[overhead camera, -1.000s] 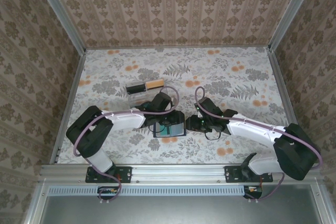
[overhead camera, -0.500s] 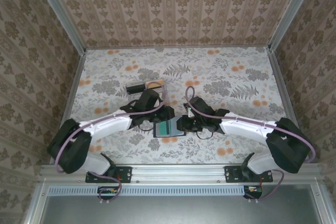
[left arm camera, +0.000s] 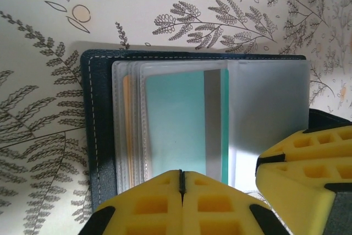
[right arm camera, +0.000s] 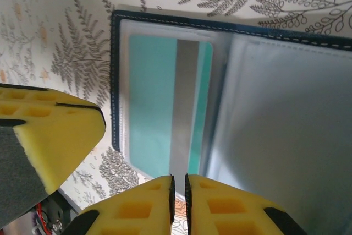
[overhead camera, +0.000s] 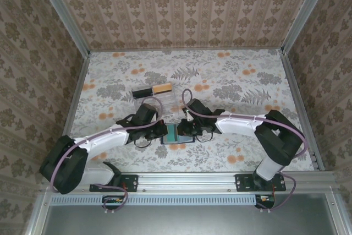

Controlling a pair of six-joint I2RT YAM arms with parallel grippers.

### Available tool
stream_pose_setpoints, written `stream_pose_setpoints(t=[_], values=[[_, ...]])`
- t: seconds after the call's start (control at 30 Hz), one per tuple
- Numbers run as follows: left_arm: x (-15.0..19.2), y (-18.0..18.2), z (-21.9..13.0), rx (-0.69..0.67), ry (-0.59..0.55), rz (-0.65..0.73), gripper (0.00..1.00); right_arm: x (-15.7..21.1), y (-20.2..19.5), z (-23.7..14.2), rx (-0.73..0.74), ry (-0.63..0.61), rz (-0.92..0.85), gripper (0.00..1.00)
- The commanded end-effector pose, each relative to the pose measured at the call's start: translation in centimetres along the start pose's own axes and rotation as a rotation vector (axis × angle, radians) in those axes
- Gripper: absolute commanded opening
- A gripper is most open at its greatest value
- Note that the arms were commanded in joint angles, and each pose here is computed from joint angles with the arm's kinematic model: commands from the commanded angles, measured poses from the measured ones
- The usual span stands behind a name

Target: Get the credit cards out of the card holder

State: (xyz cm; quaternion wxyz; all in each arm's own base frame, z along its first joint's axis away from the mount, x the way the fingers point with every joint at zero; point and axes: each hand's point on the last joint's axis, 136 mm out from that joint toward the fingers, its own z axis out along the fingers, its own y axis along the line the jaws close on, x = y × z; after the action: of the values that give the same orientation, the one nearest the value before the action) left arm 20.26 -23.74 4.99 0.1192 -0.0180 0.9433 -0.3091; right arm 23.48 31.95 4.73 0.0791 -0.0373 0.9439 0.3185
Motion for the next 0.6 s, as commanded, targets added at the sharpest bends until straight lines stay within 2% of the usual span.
stream_pose_setpoints(t=[0.0,0.23,0.57], values=[[0.3,0.2,0.7,0.005,0.017,-0.006,0.0,-0.5,0.3,0.3,-0.009,0.009,0.017,0.17],[1.1,2.2,1.3,-0.064,0.037,-0.027,0.0,-0.8,-0.1,1.1,-0.006,0.018,0.029,0.2],[1.6,2.9,1.7,-0.076,0.052,-0.039,0.0,-0.9,-0.1,1.9,-0.022,0.032,0.036,0.2]])
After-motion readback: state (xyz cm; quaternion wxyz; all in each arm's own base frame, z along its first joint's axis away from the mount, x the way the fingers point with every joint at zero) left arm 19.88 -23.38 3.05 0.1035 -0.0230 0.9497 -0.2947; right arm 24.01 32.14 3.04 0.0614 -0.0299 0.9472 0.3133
